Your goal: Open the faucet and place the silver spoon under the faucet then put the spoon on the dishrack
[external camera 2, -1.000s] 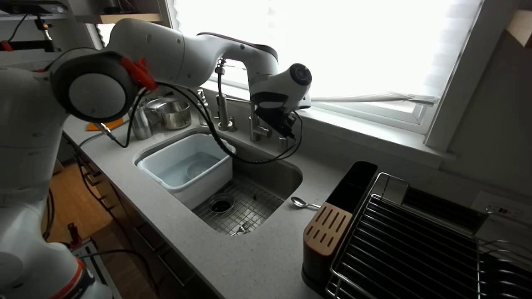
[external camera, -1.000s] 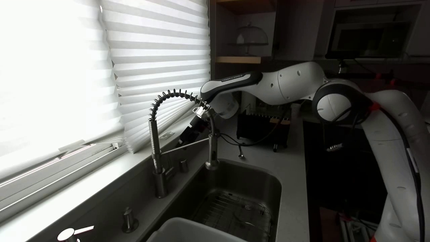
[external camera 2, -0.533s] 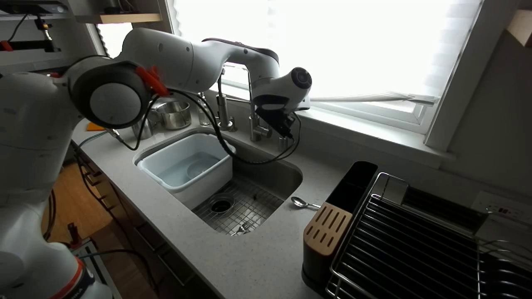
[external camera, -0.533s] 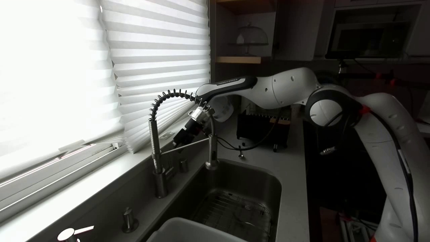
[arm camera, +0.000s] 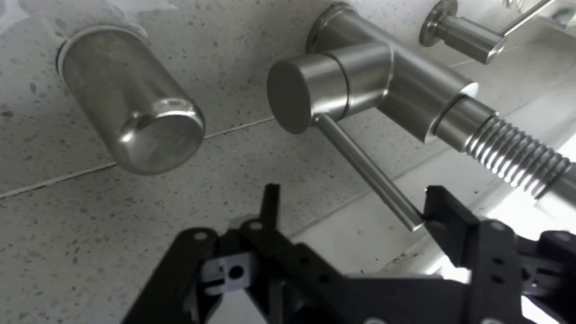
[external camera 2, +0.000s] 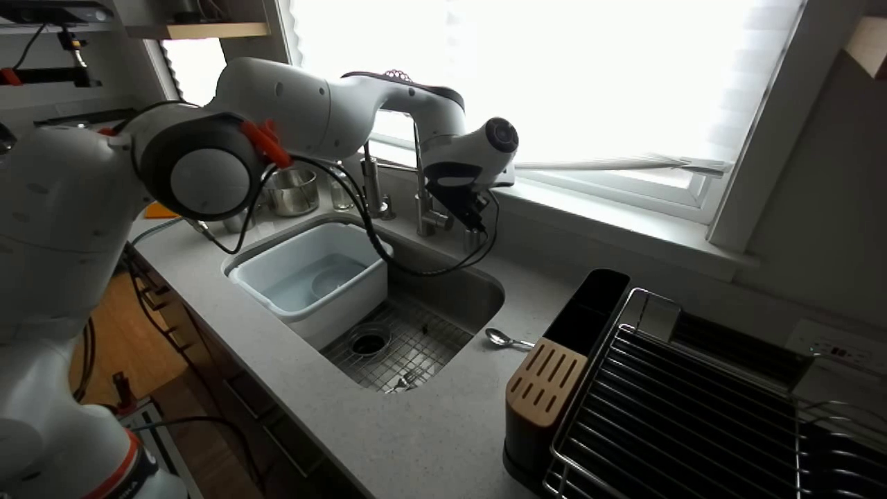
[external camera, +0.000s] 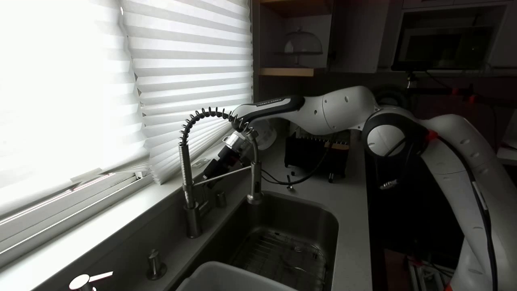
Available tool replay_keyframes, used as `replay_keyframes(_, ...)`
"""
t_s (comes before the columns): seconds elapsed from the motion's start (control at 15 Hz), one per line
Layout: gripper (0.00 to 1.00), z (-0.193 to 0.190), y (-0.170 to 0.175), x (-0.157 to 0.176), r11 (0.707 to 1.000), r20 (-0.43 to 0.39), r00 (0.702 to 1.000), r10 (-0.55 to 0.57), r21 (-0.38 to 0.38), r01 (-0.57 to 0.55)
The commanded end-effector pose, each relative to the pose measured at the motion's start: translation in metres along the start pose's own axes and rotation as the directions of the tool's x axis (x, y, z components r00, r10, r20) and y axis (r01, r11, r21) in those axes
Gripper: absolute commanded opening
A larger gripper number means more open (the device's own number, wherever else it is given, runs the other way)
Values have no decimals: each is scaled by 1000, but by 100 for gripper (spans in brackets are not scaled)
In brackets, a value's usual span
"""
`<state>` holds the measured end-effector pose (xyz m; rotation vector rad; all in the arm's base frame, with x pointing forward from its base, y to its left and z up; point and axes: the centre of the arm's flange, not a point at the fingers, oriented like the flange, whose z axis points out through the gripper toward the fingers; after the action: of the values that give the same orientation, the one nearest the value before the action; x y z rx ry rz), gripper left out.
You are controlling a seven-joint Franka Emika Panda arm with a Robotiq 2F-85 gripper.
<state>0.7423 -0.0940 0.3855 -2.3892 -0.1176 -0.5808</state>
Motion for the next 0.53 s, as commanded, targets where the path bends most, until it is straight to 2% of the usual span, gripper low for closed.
replay_keyframes(0.0,85,3,5,8,1000,-8,1000,23,-9,-23)
replay_keyframes(0.13,86,3,5,8,1000,-9,1000,28,-13,-28)
replay_keyframes(0.2,77,3,5,8,999,-8,1000,29,-16,-29)
replay_keyframes(0.27,62,3,5,8,999,-7,1000,30,-17,-30)
replay_keyframes(0.33,55,3,4,8,999,-7,1000,30,-17,-30)
replay_keyframes(0.4,54,3,4,9,999,-8,1000,29,-17,-29)
replay_keyframes(0.47,62,2,2,9,999,-9,1000,29,-19,-29)
